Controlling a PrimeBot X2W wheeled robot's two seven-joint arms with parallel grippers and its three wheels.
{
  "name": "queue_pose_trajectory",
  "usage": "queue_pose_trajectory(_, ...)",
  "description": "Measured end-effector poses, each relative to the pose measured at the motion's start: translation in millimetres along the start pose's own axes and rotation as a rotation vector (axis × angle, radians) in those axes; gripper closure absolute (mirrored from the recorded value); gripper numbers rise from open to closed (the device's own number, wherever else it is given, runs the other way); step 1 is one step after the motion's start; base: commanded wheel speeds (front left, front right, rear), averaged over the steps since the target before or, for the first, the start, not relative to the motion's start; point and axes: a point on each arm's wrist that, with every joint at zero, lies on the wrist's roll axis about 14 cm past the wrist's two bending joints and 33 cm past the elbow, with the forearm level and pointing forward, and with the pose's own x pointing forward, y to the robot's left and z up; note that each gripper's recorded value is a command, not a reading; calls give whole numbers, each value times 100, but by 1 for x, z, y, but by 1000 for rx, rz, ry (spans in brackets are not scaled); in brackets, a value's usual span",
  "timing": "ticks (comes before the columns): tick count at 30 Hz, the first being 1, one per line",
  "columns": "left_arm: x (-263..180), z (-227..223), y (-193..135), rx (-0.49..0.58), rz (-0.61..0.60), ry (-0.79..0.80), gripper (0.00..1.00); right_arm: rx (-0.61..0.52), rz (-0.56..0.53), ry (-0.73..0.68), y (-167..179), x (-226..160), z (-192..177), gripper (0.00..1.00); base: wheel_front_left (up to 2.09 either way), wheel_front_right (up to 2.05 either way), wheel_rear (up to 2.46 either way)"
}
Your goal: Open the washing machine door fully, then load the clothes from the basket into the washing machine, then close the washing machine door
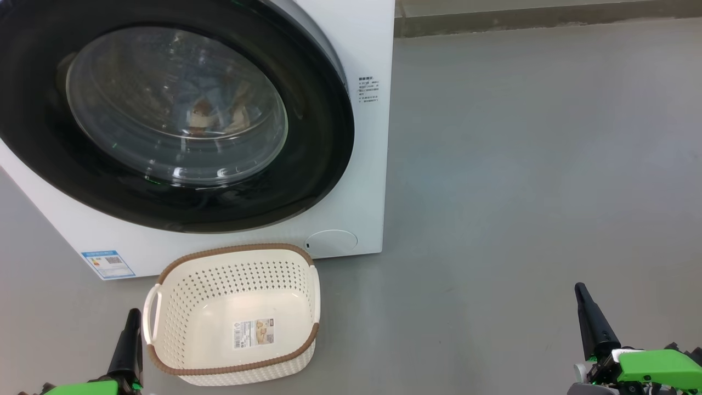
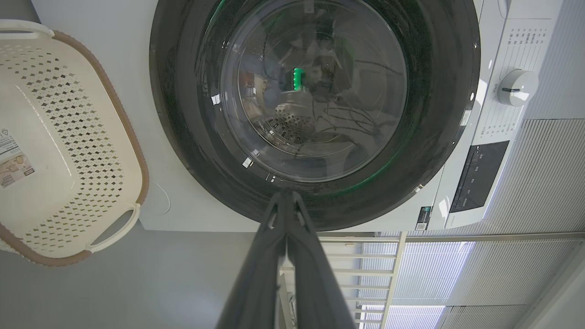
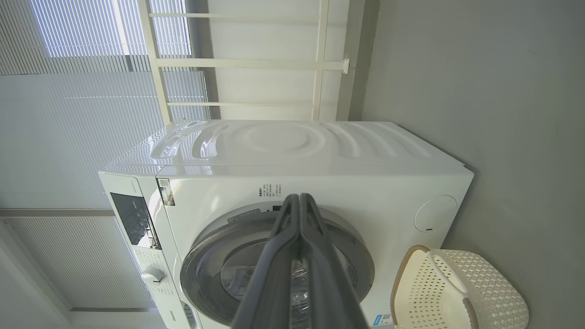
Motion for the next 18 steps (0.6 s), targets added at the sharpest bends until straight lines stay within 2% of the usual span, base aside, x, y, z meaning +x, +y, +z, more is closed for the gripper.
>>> queue_pose_trajectory(18, 0, 0, 0, 0, 0, 0, 100, 1, 0, -2, 0, 0, 1, 100, 0, 0, 0)
